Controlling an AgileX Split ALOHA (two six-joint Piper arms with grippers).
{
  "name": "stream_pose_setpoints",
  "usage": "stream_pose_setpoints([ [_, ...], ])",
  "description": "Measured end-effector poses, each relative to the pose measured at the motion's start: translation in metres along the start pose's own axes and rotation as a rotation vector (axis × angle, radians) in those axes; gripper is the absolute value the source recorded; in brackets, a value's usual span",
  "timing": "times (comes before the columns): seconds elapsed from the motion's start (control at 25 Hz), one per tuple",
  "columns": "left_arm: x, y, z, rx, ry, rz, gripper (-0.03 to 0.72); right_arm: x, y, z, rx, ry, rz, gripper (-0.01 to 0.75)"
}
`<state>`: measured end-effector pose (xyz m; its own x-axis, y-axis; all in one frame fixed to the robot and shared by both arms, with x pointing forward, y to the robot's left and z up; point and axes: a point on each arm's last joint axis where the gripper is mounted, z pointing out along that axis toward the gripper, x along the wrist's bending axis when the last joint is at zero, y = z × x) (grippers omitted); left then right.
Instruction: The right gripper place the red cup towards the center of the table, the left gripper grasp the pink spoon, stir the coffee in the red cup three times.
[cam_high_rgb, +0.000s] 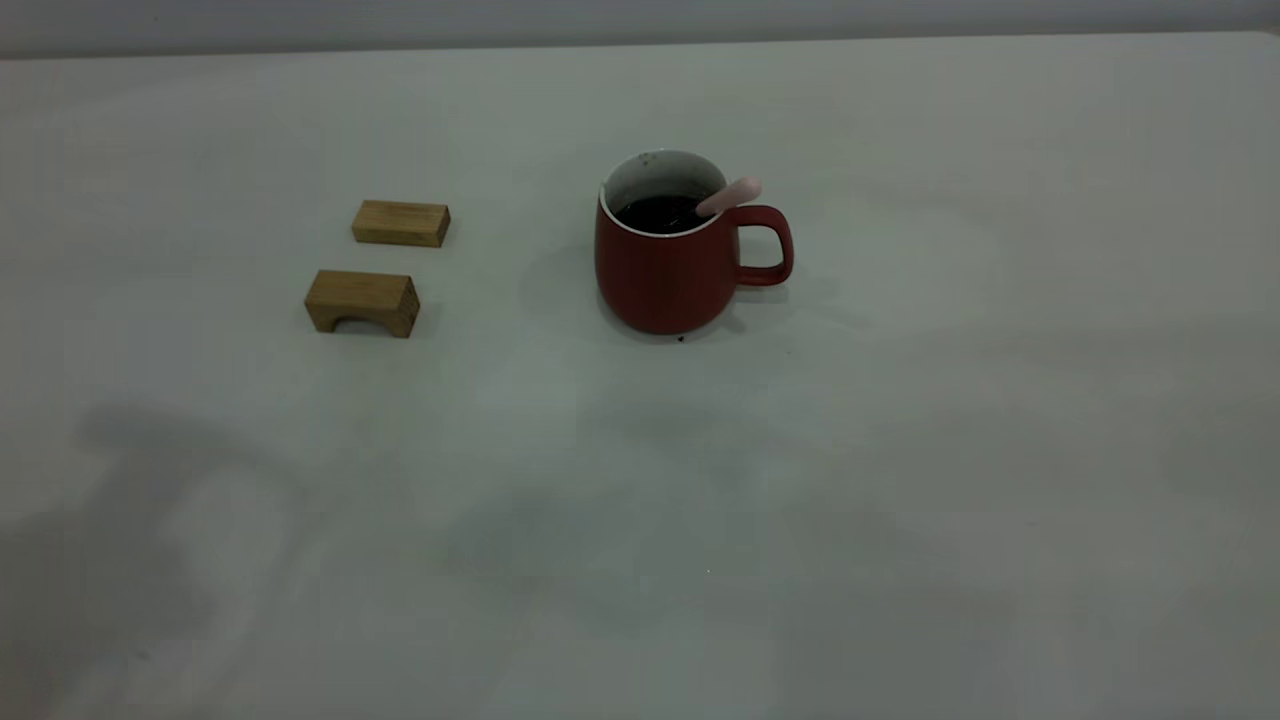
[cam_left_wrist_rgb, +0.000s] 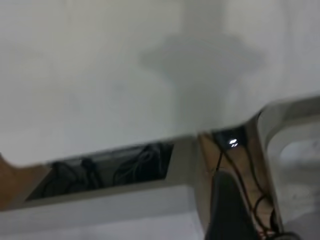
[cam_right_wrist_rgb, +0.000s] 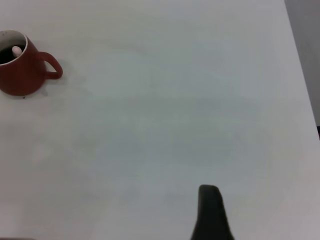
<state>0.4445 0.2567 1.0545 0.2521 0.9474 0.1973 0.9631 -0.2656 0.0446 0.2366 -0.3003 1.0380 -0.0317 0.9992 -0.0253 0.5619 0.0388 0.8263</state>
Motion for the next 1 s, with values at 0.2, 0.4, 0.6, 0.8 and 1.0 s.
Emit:
stream_pose_setpoints([
  [0.2, 0.009, -0.067, 0.008, -0.042, -0.018, -0.085, 0.513, 0.000, 0.000, 0.000, 0.000, 0.000, 0.000, 0.585],
  [0.4, 0.018, -0.120, 0.011, -0.166, -0.049, -0.295, 0.513, 0.000, 0.000, 0.000, 0.000, 0.000, 0.000, 0.585],
  [0.6, 0.007, -0.162, 0.012, -0.347, -0.066, -0.389, 0.513, 0.000, 0.000, 0.000, 0.000, 0.000, 0.000, 0.585],
  [0.8, -0.001, -0.188, 0.011, -0.529, -0.051, -0.406, 0.513, 0.000, 0.000, 0.000, 0.000, 0.000, -0.001, 0.585],
  [1.0, -0.005, -0.203, 0.010, -0.633, -0.036, -0.423, 0.513, 0.000, 0.000, 0.000, 0.000, 0.000, -0.001, 0.585],
])
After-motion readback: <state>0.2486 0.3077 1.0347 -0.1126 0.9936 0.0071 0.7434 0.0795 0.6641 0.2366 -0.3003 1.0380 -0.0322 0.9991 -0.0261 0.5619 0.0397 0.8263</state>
